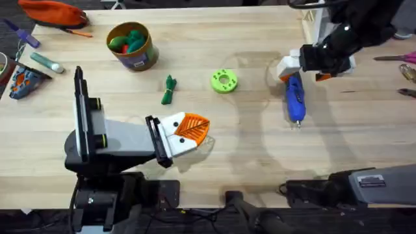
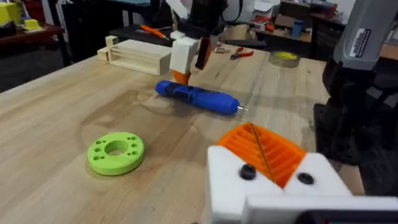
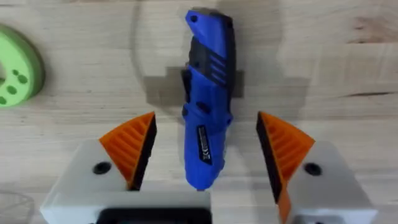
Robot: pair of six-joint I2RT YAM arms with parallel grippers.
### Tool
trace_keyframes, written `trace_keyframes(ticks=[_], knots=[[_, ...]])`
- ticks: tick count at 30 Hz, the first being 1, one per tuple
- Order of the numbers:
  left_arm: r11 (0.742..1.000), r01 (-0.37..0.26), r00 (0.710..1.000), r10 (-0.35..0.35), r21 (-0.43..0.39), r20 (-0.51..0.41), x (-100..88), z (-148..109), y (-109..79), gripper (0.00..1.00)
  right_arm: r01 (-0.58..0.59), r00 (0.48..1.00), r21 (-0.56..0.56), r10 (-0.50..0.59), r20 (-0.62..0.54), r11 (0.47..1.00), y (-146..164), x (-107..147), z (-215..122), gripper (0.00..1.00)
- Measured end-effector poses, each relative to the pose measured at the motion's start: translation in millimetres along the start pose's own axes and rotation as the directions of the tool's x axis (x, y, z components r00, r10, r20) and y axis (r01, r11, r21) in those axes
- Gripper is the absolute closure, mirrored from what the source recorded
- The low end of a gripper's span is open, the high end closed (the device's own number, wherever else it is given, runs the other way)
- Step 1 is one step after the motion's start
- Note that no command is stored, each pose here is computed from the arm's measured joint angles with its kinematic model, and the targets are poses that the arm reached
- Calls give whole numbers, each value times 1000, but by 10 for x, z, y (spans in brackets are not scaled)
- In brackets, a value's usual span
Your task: Pick up the gripper from the table and insert it into the empty holder that is missing its gripper. Then pick up a screw, insert it into the mounting hole, and use the screwdriver to tighten it. Finally, clean up the table by picking up the vegetable and placing it into the bucket.
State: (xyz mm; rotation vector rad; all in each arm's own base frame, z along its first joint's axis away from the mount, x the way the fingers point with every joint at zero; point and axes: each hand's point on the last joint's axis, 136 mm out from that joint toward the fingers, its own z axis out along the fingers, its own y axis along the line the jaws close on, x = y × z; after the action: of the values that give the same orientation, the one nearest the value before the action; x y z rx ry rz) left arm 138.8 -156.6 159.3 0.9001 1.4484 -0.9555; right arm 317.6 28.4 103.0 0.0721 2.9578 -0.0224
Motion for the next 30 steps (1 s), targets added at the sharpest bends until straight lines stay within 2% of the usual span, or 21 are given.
trace_keyframes(ticks=[13, 30], knots=[[1000, 0, 1000, 0, 0, 0, 0, 0, 0, 994, 55, 996, 15, -53, -71, 998, 3, -56, 437, 62], [1000, 0, 1000, 0, 0, 0, 0, 0, 1, 995, 65, 992, 55, -58, -111, 996, -57, -41, 638, 61]])
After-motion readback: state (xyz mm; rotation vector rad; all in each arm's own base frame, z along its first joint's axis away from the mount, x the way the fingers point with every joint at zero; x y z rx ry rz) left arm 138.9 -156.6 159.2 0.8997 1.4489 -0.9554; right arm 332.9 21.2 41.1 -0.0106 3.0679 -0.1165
